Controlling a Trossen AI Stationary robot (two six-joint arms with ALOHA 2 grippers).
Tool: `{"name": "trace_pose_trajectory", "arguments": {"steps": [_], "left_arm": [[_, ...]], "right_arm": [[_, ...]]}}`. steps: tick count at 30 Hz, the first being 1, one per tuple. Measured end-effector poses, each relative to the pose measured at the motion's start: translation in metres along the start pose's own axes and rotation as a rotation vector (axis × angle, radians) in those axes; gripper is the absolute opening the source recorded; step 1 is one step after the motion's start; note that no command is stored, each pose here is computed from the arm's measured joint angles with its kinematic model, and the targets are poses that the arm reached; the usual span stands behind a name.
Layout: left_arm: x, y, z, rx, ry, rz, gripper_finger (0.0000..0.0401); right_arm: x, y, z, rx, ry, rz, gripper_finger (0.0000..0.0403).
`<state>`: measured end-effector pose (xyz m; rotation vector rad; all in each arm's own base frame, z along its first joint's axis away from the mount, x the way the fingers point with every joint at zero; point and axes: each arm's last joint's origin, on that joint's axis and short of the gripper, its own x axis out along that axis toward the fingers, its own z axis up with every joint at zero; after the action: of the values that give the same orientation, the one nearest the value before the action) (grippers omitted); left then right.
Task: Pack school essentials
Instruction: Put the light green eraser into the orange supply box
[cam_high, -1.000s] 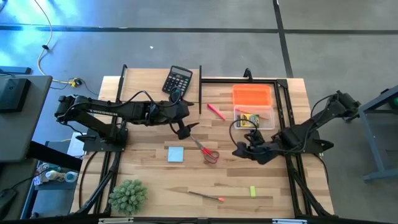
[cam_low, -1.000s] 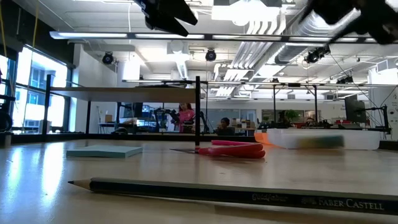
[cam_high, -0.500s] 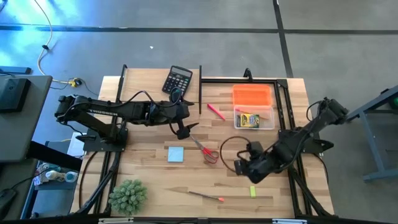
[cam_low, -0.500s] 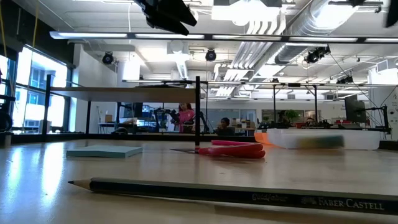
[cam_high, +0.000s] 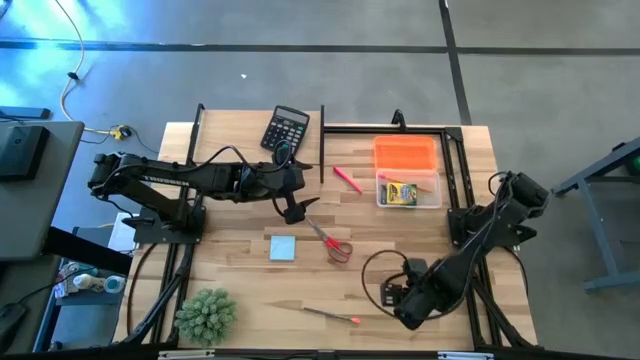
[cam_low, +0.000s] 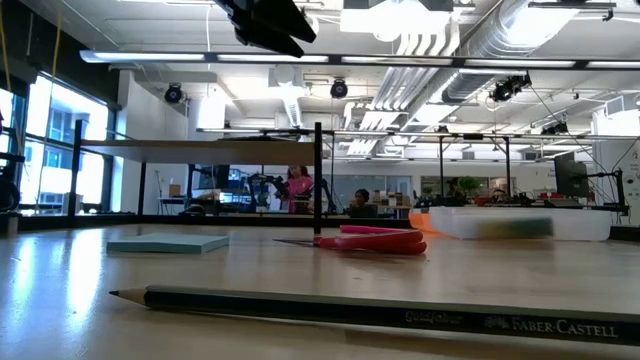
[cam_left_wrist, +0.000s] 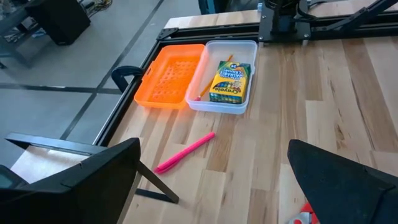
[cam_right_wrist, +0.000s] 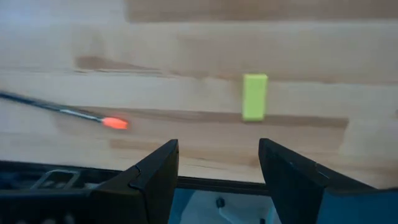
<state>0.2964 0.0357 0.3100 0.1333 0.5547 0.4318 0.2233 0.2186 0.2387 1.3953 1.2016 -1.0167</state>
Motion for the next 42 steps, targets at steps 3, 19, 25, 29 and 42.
{"name": "trace_pose_trajectory", "arguments": {"steps": [3,19,25,29,42], "left_arm": [[0.000,0.000,0.000,0.000,0.000,-0.003,0.0396],[0.000,0.000,0.000,-0.001,-0.001,-0.004,0.0397],[0.000,0.000,0.000,-0.001,-0.001,-0.004,0.0396],[0.000,0.000,0.000,-0.001,-0.001,-0.004,0.0397],[0.000,0.000,0.000,-0.002,-0.003,-0.004,0.0397]], "right_arm": [[0.011,-0.001,-0.004,0.000,-0.005,-0.047,0.0210],[0.073,0.004,-0.011,-0.109,-0.100,-0.163,0.0210],[0.079,0.000,-0.014,-0.106,-0.121,-0.183,0.0210],[0.086,-0.008,-0.017,-0.094,-0.139,-0.190,0.0210],[0.090,-0.016,-0.023,-0.105,-0.187,-0.162,0.0210]]}}
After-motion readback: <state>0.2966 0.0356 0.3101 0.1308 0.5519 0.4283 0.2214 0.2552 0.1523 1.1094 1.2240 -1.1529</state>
